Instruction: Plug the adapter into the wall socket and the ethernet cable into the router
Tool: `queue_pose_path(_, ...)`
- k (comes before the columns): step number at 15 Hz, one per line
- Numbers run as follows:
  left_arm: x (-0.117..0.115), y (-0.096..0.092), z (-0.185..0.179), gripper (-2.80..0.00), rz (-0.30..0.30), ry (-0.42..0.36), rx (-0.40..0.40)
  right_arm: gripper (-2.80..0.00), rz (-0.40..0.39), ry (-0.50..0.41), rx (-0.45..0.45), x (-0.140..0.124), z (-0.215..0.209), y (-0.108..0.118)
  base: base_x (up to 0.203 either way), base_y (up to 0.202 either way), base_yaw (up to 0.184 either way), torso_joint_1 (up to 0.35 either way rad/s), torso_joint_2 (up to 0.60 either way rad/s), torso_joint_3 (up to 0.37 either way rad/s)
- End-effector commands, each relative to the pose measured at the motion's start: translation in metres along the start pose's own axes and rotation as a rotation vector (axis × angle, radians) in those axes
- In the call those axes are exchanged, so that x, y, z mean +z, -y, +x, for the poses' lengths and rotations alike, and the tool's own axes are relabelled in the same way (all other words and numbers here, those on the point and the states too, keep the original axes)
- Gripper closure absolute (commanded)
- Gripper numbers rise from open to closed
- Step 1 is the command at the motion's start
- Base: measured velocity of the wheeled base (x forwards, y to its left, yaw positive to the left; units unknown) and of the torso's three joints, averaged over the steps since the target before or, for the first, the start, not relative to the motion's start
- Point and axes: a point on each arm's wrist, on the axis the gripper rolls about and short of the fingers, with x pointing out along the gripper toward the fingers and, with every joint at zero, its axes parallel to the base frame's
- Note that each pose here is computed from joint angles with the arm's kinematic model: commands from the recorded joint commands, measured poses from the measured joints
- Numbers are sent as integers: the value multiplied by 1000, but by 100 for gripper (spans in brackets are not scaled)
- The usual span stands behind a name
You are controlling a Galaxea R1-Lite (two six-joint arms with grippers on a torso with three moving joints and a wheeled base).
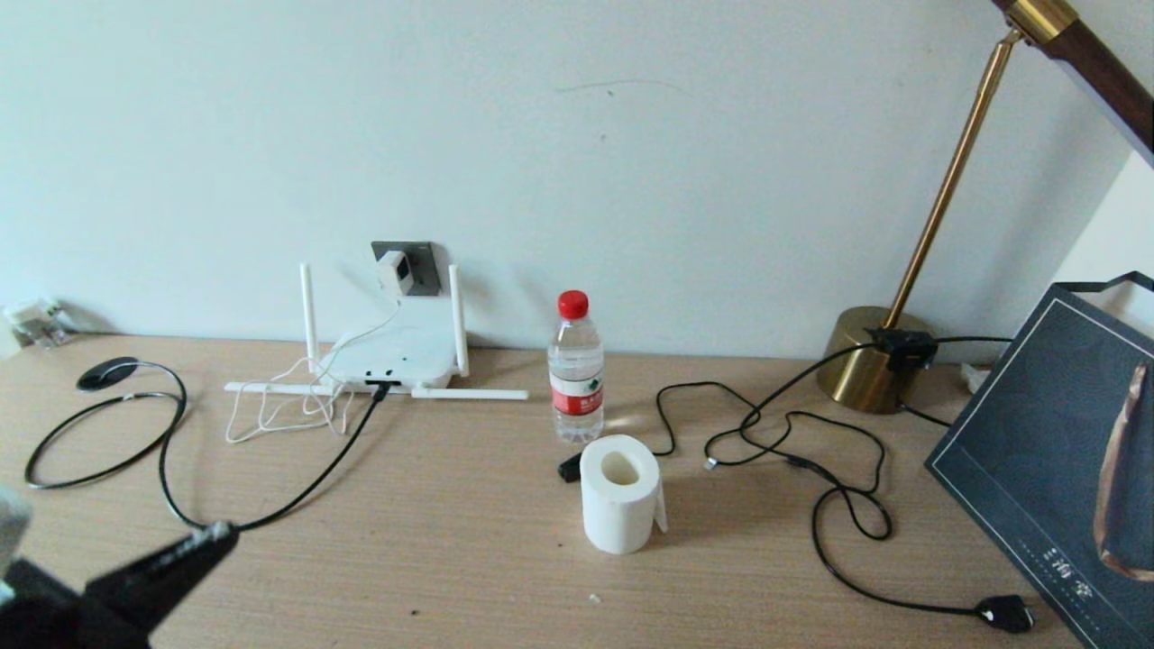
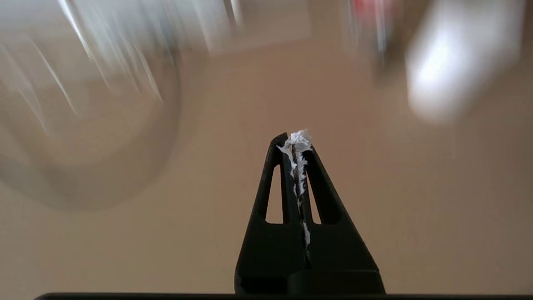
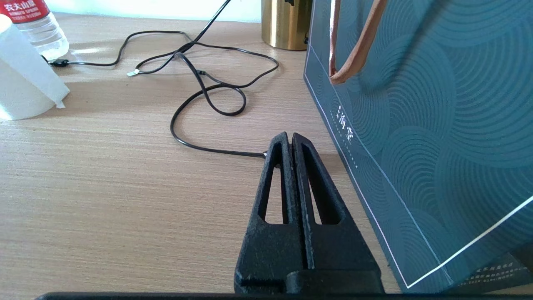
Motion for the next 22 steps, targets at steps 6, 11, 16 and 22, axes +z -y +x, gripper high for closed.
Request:
queue_pose_path(6, -78, 15, -73, 0, -99, -267, 68, 0, 0, 0, 0, 0, 0, 0, 0, 0, 0, 0, 0, 0)
queue_pose_path(11, -83, 18, -82, 0, -173, -207, 260, 0, 2, 1, 0, 0, 0, 0, 0, 0, 0, 0, 0, 0)
queue_pose_path(16, -93, 26, -100, 0, -31, 15, 209, 0, 2, 0, -1, 0, 0, 0, 0, 0, 0, 0, 0, 0)
queue_pose_path(22, -93, 25, -100, 0, -110, 21, 224, 0, 2, 0, 0, 0, 0, 0, 0, 0, 0, 0, 0, 0)
